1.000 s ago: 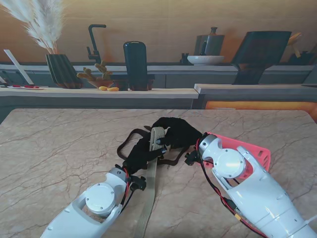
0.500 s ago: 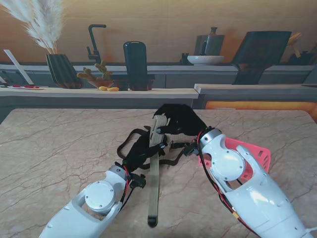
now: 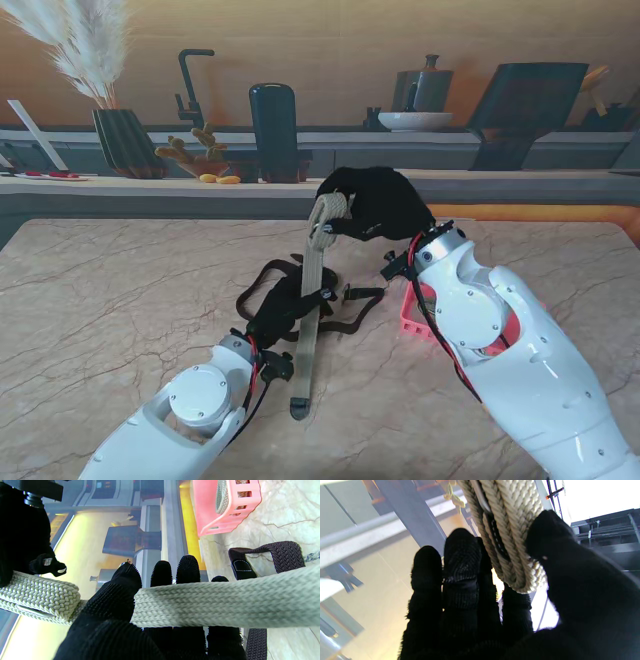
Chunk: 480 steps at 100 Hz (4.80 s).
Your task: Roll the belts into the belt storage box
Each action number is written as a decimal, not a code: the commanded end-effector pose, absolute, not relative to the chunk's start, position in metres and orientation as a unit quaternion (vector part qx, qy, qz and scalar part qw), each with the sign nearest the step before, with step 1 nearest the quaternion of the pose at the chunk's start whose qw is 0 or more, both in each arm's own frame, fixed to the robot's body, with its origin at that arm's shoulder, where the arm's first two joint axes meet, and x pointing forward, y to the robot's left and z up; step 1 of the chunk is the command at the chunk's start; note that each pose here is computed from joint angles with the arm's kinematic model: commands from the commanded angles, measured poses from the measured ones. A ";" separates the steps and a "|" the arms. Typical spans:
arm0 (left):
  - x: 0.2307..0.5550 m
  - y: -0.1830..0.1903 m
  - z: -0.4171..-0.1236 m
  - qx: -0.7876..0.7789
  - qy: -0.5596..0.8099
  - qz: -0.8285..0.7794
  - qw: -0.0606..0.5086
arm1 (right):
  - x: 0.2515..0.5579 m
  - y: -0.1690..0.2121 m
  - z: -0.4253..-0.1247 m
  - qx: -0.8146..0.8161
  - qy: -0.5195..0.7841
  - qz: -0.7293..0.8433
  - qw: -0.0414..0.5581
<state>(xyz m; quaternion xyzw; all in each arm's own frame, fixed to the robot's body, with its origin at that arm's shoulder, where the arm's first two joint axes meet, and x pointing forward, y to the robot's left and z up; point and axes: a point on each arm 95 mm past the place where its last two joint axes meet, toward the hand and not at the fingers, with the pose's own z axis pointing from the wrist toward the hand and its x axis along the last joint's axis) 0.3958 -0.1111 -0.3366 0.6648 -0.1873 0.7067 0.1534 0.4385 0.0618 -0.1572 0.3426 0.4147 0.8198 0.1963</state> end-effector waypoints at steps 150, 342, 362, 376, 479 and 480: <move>0.391 -0.107 -0.333 0.675 -0.116 0.706 0.178 | 0.416 0.094 -0.311 0.322 0.518 0.779 0.144; 0.397 -0.116 -0.341 0.609 -0.279 0.738 0.083 | 0.394 0.060 -0.242 0.333 0.535 0.746 0.218; 0.397 -0.116 -0.341 0.593 -0.295 0.746 0.066 | 0.401 0.063 -0.250 0.384 0.542 0.729 0.166; 0.397 -0.116 -0.341 0.593 -0.295 0.747 0.066 | 0.404 0.065 -0.256 0.411 0.543 0.719 0.140; 0.399 -0.114 -0.341 0.597 -0.273 0.751 0.072 | 0.408 0.064 -0.209 0.369 0.472 0.785 0.156; 0.399 -0.114 -0.341 0.597 -0.274 0.750 0.072 | 0.407 0.064 -0.208 0.367 0.472 0.786 0.157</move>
